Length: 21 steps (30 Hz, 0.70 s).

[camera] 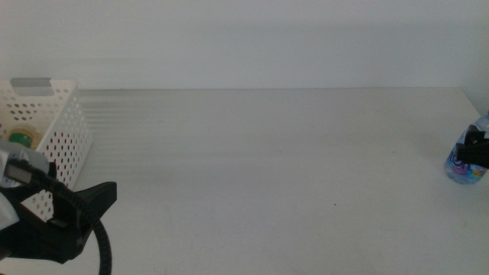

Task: Use arms to grab the bottles and put them into the dustbin to the left of the table.

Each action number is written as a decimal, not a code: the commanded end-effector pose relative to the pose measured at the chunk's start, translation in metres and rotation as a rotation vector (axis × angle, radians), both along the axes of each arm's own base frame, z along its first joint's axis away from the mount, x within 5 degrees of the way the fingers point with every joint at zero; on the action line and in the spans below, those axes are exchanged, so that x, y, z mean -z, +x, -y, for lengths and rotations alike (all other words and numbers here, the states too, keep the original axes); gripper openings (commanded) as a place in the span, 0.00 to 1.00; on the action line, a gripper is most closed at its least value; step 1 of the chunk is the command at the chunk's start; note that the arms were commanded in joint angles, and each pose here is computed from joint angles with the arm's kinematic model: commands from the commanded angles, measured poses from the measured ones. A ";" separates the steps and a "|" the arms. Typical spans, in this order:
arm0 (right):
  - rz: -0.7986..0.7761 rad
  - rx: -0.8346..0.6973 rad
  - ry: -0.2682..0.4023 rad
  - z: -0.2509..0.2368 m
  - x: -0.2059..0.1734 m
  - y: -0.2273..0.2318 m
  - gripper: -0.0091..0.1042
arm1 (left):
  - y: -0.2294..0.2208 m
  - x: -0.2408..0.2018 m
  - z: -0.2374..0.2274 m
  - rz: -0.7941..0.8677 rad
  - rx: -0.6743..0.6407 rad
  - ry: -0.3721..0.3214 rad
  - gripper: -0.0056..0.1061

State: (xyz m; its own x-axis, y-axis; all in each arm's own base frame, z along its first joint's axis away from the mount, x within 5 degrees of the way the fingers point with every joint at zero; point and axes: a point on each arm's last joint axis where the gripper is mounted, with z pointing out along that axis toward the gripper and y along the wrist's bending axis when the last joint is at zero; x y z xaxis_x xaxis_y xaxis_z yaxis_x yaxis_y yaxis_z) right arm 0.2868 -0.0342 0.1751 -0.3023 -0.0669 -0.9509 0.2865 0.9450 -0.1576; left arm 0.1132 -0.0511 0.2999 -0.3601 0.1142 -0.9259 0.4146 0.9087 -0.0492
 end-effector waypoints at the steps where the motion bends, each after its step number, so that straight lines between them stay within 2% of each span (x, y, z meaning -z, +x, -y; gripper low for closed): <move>1: 0.111 0.011 -0.067 0.005 -0.021 0.011 0.84 | 0.002 -0.016 0.000 0.089 -0.015 -0.056 0.86; 16: 0.051 0.020 -0.070 0.014 0.009 0.046 0.83 | 0.002 -0.016 0.000 0.088 -0.015 -0.056 0.86; 18: 0.051 0.026 -0.065 0.015 0.011 0.048 0.80 | 0.002 -0.016 0.000 0.089 -0.015 -0.056 0.86; 21: 0.052 0.028 -0.060 0.015 0.013 0.052 0.68 | 0.002 -0.016 0.000 0.087 -0.015 -0.056 0.86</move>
